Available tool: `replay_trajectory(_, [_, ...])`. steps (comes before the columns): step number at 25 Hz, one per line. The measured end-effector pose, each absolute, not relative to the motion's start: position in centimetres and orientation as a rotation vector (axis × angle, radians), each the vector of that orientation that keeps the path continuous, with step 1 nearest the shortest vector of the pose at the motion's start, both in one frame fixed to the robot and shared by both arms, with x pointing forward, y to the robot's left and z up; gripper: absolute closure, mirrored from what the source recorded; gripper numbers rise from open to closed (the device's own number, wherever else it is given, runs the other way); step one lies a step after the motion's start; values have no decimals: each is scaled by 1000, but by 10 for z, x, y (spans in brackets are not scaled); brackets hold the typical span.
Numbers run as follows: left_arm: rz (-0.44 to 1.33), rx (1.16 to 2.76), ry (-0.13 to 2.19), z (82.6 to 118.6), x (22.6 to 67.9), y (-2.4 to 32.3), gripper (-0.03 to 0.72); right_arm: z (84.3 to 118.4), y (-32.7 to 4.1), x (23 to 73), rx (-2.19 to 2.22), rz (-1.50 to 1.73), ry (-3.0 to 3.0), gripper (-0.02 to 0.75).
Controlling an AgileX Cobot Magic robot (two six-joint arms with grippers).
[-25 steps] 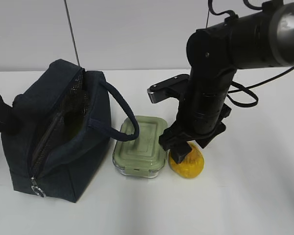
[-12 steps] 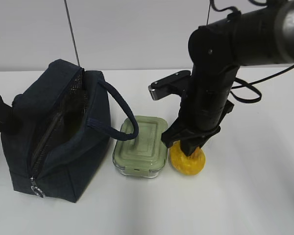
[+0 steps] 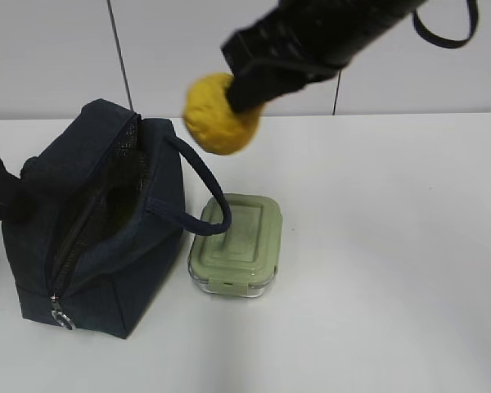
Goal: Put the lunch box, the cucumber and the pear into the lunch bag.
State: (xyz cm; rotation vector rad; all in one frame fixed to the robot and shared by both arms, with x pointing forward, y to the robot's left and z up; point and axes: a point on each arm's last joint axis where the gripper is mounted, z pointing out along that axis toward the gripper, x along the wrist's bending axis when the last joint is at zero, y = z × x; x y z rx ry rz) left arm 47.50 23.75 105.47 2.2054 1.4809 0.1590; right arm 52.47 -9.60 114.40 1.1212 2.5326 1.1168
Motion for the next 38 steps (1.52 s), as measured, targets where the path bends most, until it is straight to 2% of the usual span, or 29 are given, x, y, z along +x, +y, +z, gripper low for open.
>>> replay_trajectory(4, [160, 2205, 1481, 1055, 475, 237, 686, 1152, -57, 518, 978, 1327, 2582, 589])
replay_trajectory(10, [161, 2204, 1481, 1055, 475, 237, 686, 1107, -5, 525, 929, 1269, 2719, 590])
replay_trajectory(15, [161, 2204, 1481, 1055, 475, 237, 686, 1057, 5, 544, 1002, 1028, 2756, 591])
replay_trajectory(20, [161, 2204, 1481, 1055, 475, 237, 686, 1038, 7, 550, 1018, 936, 2772, 591])
replay_trajectory(22, [161, 2204, 1481, 1055, 475, 237, 686, 1038, 7, 550, 1018, 937, 2771, 566])
replay_trajectory(23, [161, 2204, 1481, 1055, 475, 237, 686, 1040, 8, 551, 1015, 943, 2768, 527])
replay_trajectory(26, [161, 2204, 1481, 1055, 475, 237, 686, 1045, 8, 551, 1007, 961, 2757, 336])
replay_trajectory(28, [161, 2204, 1481, 1055, 475, 237, 686, 1053, 6, 549, 999, 982, 2743, 260])
replay_trajectory(33, [162, 2205, 1480, 1055, 475, 238, 686, 1084, -6, 543, 982, 1023, 2658, 251])
replay_trajectory(38, [161, 2206, 1480, 1055, 475, 238, 686, 1090, -36, 537, 1075, 977, 2583, 272])
